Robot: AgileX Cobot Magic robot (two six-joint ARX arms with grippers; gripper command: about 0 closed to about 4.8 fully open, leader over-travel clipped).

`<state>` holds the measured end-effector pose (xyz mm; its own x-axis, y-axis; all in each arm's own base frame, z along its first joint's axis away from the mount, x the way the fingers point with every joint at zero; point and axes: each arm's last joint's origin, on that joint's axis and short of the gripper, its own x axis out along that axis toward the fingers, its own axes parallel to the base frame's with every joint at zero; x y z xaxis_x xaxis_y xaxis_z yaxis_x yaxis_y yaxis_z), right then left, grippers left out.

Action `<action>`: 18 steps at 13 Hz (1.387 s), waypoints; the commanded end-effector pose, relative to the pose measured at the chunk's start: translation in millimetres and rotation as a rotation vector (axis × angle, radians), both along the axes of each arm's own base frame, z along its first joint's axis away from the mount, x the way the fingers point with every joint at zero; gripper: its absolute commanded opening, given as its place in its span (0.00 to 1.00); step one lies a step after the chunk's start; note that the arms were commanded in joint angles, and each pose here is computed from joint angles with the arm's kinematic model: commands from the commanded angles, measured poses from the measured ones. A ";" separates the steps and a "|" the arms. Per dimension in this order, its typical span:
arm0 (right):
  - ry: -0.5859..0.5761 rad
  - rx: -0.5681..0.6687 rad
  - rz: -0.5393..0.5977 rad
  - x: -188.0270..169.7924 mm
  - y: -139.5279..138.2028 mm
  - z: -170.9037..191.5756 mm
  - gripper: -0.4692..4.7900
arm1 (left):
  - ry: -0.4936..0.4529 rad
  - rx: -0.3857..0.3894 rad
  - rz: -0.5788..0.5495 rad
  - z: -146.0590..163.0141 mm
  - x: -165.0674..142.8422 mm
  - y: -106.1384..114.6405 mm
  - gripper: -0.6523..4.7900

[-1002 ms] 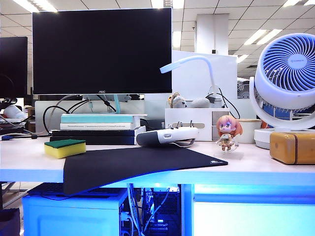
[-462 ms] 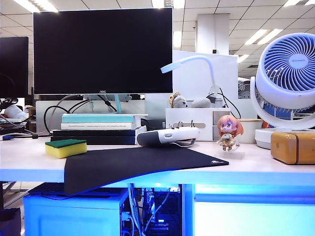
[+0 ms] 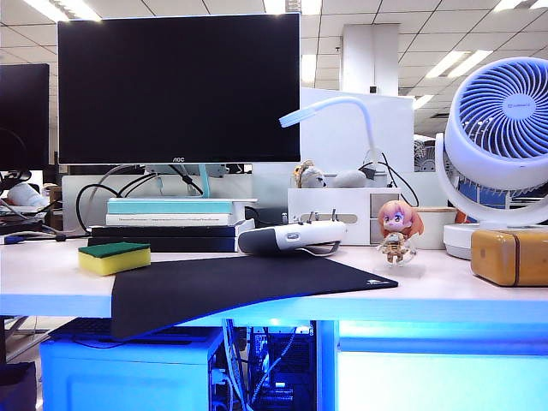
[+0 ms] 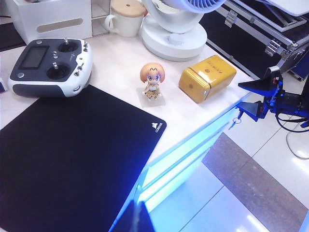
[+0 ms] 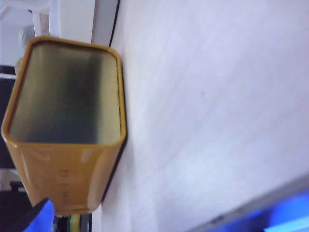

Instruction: Open the drawer, place the cleaning sponge inside, then close the drawer.

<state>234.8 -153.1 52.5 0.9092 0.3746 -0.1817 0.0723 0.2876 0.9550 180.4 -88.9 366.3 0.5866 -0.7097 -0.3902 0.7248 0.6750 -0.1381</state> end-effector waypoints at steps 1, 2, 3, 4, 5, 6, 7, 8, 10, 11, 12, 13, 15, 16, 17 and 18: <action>-0.142 -0.093 0.047 1.5 -0.1 19.3 1.00 | -0.023 -0.015 -0.005 4.2 -0.3 -0.1 0.11; -0.132 -0.088 0.047 -1.6 2.3 17.4 1.00 | -0.023 -0.016 -0.005 4.2 -0.4 -0.1 0.11; -0.123 -0.083 0.047 -4.3 4.4 15.7 1.00 | -0.023 -0.015 -0.005 4.2 -0.3 -0.1 0.11; -0.116 -0.076 0.051 -6.6 6.3 14.5 1.00 | -0.023 -0.015 -0.005 4.2 -0.3 -0.1 0.11; -0.112 -0.072 0.051 -7.8 7.2 13.9 1.00 | -0.023 -0.015 -0.005 4.2 -0.3 -0.1 0.11; -0.109 -0.072 0.049 -9.1 8.2 13.9 1.00 | -0.023 -0.016 -0.005 4.2 -0.4 -0.1 0.11; -0.113 -0.076 0.048 -9.1 8.2 14.9 1.00 | -0.023 -0.015 -0.005 4.1 -0.4 -0.1 0.11; -0.090 -0.053 0.038 -10.6 8.5 13.0 1.00 | -0.024 -0.015 -0.005 4.3 -0.4 -0.1 0.11; -0.047 -0.065 -0.041 -19.5 7.3 7.4 1.00 | -0.023 -0.015 -0.005 4.2 -0.3 -0.1 0.11; -0.024 -0.074 -0.046 -20.9 8.1 4.0 1.00 | -0.023 -0.015 -0.005 4.2 -0.4 -0.1 0.11; -0.012 -0.077 -0.049 -21.1 8.1 2.4 1.00 | -0.024 -0.015 -0.005 4.3 -0.4 -0.1 0.11; -0.001 -0.086 -0.062 -21.0 7.8 0.8 1.00 | -0.023 -0.015 -0.005 4.2 -0.4 -0.1 0.11; -0.014 -0.098 -0.069 -16.6 4.0 2.6 1.00 | -0.023 -0.015 -0.005 4.2 -0.4 -0.1 0.11; -0.021 -0.097 -0.071 -13.5 1.5 4.2 1.00 | -0.024 -0.015 -0.005 4.3 -0.4 -0.1 0.11; -0.021 -0.095 -0.073 -8.8 -2.4 5.4 1.00 | -0.024 -0.015 -0.005 4.2 -0.4 -0.1 0.11; -0.024 -0.095 -0.067 -4.0 -5.9 6.7 1.00 | -0.024 -0.015 -0.005 4.3 -0.4 -0.1 0.11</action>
<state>227.7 -157.0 53.8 0.9306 0.2927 -0.2198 0.1135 0.3402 0.9335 180.6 -89.0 366.7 0.5877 -0.7105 -0.3870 0.7255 0.6745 -0.1367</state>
